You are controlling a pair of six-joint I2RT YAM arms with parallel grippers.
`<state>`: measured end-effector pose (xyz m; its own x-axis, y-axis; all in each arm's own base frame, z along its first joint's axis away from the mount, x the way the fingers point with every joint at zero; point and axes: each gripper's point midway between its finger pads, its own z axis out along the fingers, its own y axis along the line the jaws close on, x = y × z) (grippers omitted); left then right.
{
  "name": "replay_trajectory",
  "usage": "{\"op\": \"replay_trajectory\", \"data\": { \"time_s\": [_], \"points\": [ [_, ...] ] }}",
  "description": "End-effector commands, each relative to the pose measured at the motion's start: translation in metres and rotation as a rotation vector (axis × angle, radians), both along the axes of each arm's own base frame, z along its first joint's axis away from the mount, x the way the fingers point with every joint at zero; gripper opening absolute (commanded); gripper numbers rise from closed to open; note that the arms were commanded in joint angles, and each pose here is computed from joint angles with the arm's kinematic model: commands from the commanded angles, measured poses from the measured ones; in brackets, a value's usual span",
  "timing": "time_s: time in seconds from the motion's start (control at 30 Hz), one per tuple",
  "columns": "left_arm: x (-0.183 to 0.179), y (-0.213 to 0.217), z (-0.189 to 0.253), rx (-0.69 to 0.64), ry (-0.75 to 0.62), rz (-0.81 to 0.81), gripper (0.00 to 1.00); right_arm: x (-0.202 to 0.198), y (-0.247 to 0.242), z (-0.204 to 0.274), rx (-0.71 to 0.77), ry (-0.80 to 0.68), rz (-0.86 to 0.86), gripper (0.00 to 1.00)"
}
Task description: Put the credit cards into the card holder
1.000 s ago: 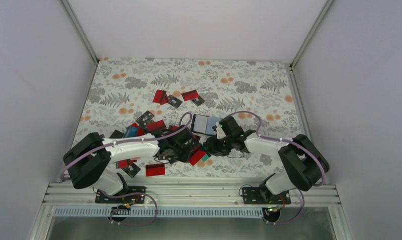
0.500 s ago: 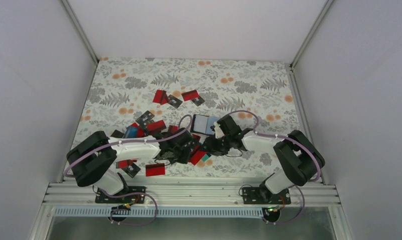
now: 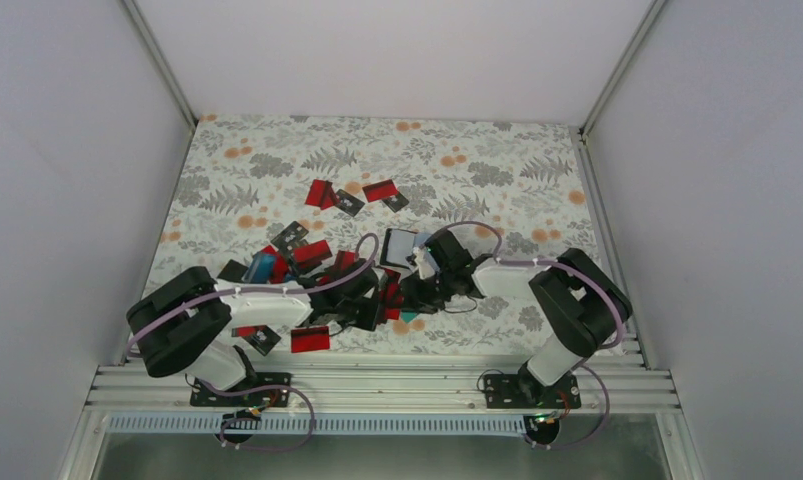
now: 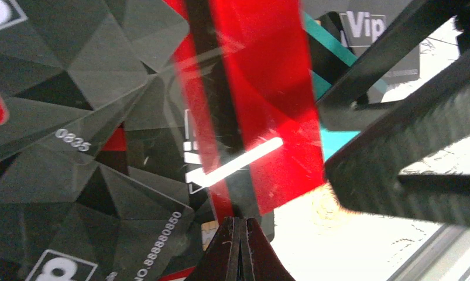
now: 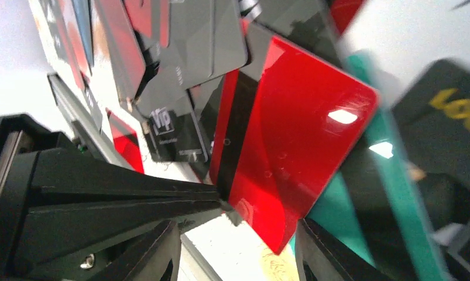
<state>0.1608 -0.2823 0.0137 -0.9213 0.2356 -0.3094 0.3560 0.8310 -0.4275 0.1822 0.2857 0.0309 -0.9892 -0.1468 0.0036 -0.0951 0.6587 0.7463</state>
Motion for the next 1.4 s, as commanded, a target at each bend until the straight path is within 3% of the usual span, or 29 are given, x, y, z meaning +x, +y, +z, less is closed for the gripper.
{"op": "replay_trajectory", "data": {
  "time_s": [0.0, 0.17, 0.4, 0.57, 0.63, 0.8, 1.0, 1.1, 1.2, 1.37],
  "points": [
    [-0.039, 0.014, -0.028, 0.047, 0.106, -0.110, 0.02, -0.023, 0.015, 0.008, 0.061, 0.015, 0.137, 0.51],
    [-0.047, -0.006, 0.017, -0.106, 0.049, -0.167, 0.03, -0.035, 0.006, 0.024, 0.047, -0.033, 0.203, 0.52],
    [-0.006, 0.039, 0.052, 0.039, -0.054, 0.026, 0.07, 0.011, -0.019, 0.029, -0.136, -0.162, 0.065, 0.52],
    [0.011, 0.083, 0.032, 0.251, -0.036, 0.174, 0.12, 0.035, -0.008, 0.023, -0.175, -0.185, 0.045, 0.51],
    [0.012, 0.097, 0.022, 0.312, -0.027, 0.217, 0.17, 0.042, 0.001, 0.022, -0.184, -0.204, 0.054, 0.50],
    [0.018, 0.114, 0.016, 0.369, -0.025, 0.325, 0.40, 0.050, 0.013, 0.001, -0.252, -0.211, 0.076, 0.49],
    [0.030, 0.116, 0.027, 0.347, -0.054, 0.441, 0.83, 0.054, 0.037, 0.000, -0.248, -0.238, 0.105, 0.50],
    [0.034, 0.123, 0.027, 0.376, -0.056, 0.484, 0.95, 0.064, 0.036, -0.004, -0.297, -0.249, 0.076, 0.51],
    [0.041, 0.125, 0.023, 0.356, -0.054, 0.501, 1.00, 0.075, 0.035, -0.005, -0.331, -0.263, 0.043, 0.54],
    [0.064, 0.125, 0.029, 0.325, -0.112, 0.507, 0.96, 0.083, 0.047, -0.009, -0.316, -0.252, 0.038, 0.57]
  ]
}}
